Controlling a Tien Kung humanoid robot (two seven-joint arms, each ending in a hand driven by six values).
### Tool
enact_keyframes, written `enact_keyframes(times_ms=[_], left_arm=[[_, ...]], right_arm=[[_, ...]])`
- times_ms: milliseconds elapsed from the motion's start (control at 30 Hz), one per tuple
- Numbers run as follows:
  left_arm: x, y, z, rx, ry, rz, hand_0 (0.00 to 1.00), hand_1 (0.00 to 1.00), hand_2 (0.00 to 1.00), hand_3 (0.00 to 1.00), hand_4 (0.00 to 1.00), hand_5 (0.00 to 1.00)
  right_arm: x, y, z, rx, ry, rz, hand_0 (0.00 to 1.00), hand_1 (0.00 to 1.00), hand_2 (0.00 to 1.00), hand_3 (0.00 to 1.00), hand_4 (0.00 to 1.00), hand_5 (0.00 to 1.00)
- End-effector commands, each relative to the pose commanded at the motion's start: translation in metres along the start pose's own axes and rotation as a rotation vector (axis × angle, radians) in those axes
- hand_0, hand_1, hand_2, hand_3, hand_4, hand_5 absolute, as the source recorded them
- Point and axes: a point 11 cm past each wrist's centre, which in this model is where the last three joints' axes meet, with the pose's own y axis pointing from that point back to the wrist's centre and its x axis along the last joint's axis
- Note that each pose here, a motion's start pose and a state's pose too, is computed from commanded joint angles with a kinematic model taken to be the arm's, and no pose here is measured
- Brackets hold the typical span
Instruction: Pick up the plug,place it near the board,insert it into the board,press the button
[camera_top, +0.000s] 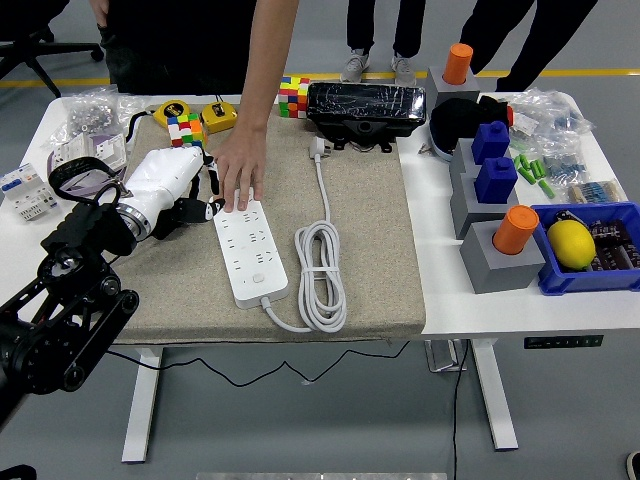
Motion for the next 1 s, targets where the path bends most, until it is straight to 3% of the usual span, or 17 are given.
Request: enact_keyframes(times_ms=[67,100,267,300,467,500,667,700,867,900,1000], left_arm=[[0.004,0.004,-0.002,-0.002,0.046,0.066,0.266,0.089,0.172,0.323,0.712,0.164],[0.007,0.006,-0.002,-0.004,0.064,0.093,0.353,0.309,0.387,0.444,0.769,0.228],[0.017,0.018,-0.004,-0.014,0.214,0.181,0.353,0.309,0.387,0.444,0.769,0.228],[0.019,0.022,-0.006,-0.013,0.260,0.193,0.650,0.782,0.782,0.734,0.979,0.459],[0.022,0.038,-0.014,-0.032,0.465,0.236,0.650,0.782,0.782,0.734,0.979,0.459],[0.022,0.041,-0.015,-0.037,0.504,0.240,0.700,0.827,0.838,0.816,0.998,0.589],[0.029,0.054,-0.018,-0.065,0.707,0.310,0.700,0.827,0.838,0.816,0.998,0.589],[0.029,0.056,-0.019,-0.067,0.741,0.324,0.726,0.853,0.874,0.834,0.998,0.659],[0.016,0.065,-0.027,-0.061,0.976,0.328,0.726,0.853,0.874,0.834,0.998,0.659],[0.012,0.067,-0.029,-0.056,1.020,0.323,0.779,0.899,0.913,0.854,0.998,0.799],[-0.001,0.073,-0.035,-0.048,1.139,0.296,0.779,0.899,0.913,0.854,0.998,0.799]], right_arm=[[-0.002,0.000,-0.001,0.000,-0.003,-0.004,0.786,0.692,0.712,0.762,0.998,0.998],[-0.002,0.000,-0.002,0.001,-0.002,-0.005,0.786,0.693,0.712,0.761,0.998,0.998],[-0.003,0.000,-0.001,0.002,-0.003,-0.009,0.786,0.693,0.712,0.761,0.998,0.998],[-0.003,0.000,-0.001,0.003,-0.002,-0.009,0.785,0.694,0.712,0.761,0.998,0.998],[-0.003,0.000,-0.004,0.013,-0.001,-0.009,0.785,0.694,0.712,0.761,0.998,0.998],[-0.003,0.000,-0.004,0.014,0.000,-0.008,0.785,0.693,0.712,0.761,0.998,0.998],[-0.005,0.001,-0.004,0.015,0.004,-0.008,0.785,0.693,0.712,0.761,0.998,0.998],[-0.005,0.001,-0.004,0.015,0.006,-0.008,0.786,0.693,0.712,0.761,0.998,0.998],[-0.005,0.001,-0.004,0.018,-0.001,0.002,0.786,0.693,0.712,0.761,0.998,0.998],[-0.005,0.001,-0.004,0.016,-0.004,0.006,0.785,0.694,0.713,0.760,0.998,0.998],[-0.003,0.001,-0.004,0.008,-0.002,0.019,0.785,0.694,0.713,0.760,0.998,0.998]])
